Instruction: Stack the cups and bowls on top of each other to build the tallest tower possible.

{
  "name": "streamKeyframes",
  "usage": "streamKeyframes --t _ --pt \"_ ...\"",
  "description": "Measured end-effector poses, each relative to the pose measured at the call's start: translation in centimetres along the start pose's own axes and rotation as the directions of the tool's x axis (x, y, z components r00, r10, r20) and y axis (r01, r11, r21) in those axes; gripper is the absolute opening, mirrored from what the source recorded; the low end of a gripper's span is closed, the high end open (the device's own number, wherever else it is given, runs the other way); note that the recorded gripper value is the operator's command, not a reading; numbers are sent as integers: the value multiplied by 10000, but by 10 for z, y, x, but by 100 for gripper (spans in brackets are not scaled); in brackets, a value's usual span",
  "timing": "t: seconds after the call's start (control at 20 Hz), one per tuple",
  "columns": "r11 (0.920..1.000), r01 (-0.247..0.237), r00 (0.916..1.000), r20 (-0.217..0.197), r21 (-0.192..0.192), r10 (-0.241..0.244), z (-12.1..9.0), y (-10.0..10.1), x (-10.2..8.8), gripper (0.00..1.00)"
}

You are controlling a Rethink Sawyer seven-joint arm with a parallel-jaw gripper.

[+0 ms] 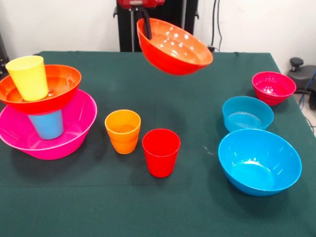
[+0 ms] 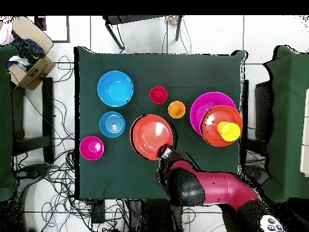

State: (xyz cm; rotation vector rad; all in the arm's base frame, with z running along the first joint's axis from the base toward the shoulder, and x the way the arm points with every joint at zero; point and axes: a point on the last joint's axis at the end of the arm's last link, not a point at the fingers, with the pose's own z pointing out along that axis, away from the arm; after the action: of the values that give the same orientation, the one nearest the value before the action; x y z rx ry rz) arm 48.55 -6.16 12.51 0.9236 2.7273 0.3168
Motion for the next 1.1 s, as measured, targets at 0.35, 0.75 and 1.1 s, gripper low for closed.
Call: streamKeyframes --t 0.35,0.75,1.1 --pt "9988 -23 9996 -292 491 37 36 -46 40 0" --pt "9939 -520 9947 -830 977 602 53 -90 73 100" --pt "9921 -749 9952 -558 1010 808 46 -99 62 100"
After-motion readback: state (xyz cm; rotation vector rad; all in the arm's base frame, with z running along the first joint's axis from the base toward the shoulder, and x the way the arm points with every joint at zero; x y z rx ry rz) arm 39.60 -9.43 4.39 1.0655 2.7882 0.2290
